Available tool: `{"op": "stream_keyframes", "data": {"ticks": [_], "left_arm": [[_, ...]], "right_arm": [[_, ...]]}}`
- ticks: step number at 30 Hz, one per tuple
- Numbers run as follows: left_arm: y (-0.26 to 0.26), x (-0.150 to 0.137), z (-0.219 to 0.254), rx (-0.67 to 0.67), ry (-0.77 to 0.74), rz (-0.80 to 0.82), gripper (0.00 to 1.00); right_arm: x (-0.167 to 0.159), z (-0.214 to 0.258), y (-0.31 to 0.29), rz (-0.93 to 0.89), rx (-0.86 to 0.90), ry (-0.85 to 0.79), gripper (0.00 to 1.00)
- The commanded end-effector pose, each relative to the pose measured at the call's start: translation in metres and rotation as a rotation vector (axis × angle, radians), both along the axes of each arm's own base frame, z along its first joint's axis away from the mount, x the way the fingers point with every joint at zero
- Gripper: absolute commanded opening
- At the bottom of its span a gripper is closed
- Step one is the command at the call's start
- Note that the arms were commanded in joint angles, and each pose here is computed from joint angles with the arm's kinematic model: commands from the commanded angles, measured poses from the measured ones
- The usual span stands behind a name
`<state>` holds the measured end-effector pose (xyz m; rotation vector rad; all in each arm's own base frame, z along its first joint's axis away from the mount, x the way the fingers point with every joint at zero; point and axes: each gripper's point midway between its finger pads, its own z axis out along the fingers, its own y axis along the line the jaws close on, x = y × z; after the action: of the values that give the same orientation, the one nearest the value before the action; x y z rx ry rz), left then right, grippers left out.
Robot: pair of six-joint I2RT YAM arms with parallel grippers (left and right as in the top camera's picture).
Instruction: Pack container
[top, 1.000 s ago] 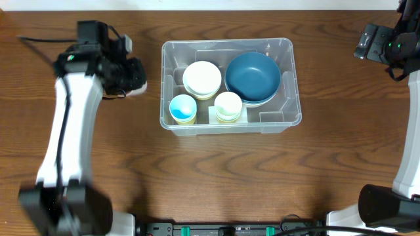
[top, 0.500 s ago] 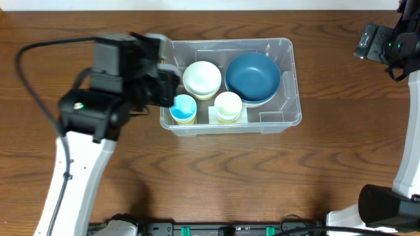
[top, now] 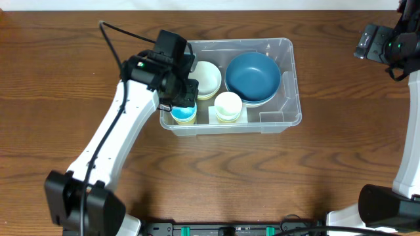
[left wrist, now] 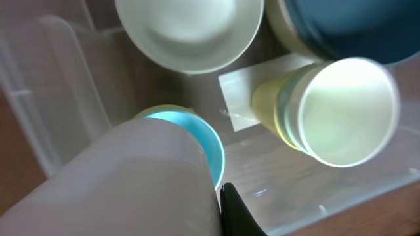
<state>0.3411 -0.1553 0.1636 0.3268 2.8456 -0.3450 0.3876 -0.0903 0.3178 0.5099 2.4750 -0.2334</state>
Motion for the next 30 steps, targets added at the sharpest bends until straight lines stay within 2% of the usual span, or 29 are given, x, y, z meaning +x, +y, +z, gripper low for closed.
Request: {"op": "stream_keyframes", "data": {"ticks": [1,17,19,22,23,26,30], "left_arm": [[0.002,0.002,-0.014,0.035,0.034,-0.004,0.06],[-0.001,-0.014,-0.023,0.032,0.121,-0.008,0.07],[-0.001,-0.014,-0.023,0.032,0.121,-0.009,0.17],[-0.001,-0.014,-0.023,0.032,0.121,-0.008,0.65],[-0.001,-0.014,-0.023,0.032,0.121,-0.008,0.74],[-0.001,-0.014,-0.023,0.032,0.121,-0.009,0.82],[-0.001,-0.015,-0.02,0.031,0.118,-0.008,0.85]], "right_arm": [[-0.001,0.001,-0.002,-0.014,0.0,-0.003,0.99],[-0.001,0.001,-0.002,-0.014,0.0,-0.003,0.99],[-0.001,0.001,-0.002,-0.014,0.0,-0.003,0.99],[-0.001,0.001,-0.002,-0.014,0.0,-0.003,0.99],[-0.001,0.001,-0.002,-0.014,0.0,-0.003,0.99],[-0.001,0.001,-0.002,-0.014,0.0,-0.003,0.99],[-0.001,0.001,-0.002,-0.014,0.0,-0.003,0.99]]}}
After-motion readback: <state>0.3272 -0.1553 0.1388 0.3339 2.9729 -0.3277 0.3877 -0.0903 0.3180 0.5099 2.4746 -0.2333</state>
